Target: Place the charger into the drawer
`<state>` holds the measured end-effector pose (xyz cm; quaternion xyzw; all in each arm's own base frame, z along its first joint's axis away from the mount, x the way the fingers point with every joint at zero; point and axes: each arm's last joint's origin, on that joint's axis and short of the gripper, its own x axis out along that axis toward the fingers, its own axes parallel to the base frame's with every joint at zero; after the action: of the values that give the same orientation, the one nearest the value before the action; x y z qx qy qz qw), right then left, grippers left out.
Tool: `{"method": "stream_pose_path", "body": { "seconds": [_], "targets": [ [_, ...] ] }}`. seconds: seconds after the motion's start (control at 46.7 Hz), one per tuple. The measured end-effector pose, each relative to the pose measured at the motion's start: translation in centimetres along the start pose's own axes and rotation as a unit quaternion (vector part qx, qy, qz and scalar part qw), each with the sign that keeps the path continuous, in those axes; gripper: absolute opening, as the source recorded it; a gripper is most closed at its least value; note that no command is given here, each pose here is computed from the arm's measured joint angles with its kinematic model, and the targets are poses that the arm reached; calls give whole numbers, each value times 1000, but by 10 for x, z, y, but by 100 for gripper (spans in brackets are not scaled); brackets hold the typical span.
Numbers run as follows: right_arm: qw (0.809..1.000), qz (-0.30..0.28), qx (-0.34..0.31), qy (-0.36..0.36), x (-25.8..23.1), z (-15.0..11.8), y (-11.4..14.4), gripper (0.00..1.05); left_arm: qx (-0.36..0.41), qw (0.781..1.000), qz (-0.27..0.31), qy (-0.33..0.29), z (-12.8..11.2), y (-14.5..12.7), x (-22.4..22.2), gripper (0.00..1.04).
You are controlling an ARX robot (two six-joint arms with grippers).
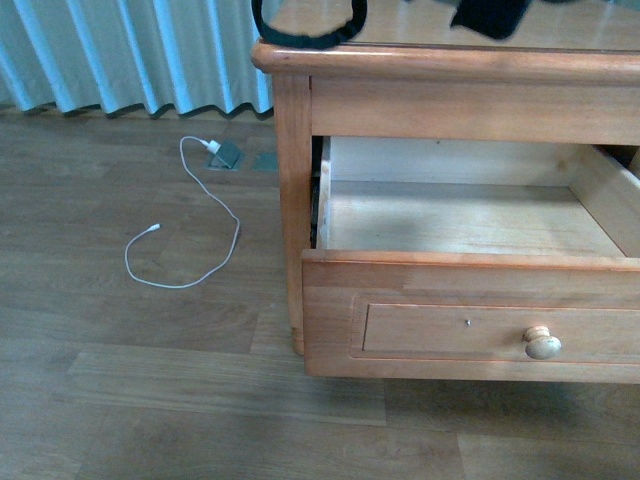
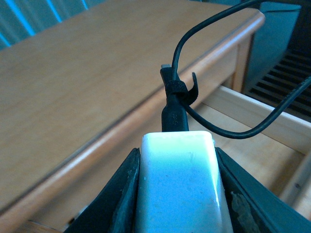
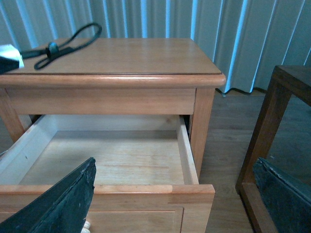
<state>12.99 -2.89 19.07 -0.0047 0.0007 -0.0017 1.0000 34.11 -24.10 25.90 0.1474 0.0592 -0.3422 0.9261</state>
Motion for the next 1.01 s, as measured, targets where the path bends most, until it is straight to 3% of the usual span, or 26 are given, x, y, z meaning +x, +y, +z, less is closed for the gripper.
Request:
{"method": "stream_pose_path", "body": {
  "seconds": [0.257,0.621,0.899,1.006],
  "targets": [
    [1000,0,0,0,0,0,0,96,7,999,-16,50,-31,-19,11,40],
    [1000,0,0,0,0,0,0,96,-25,994,-4,109,-86,-26,68,40],
    [1000,0,0,0,0,0,0,96,-26,994,63,84,-78,-20,74,78],
    [1000,0,0,0,0,0,0,96,-16,988,134,75,-63,-9,56,96]
  ]
}}
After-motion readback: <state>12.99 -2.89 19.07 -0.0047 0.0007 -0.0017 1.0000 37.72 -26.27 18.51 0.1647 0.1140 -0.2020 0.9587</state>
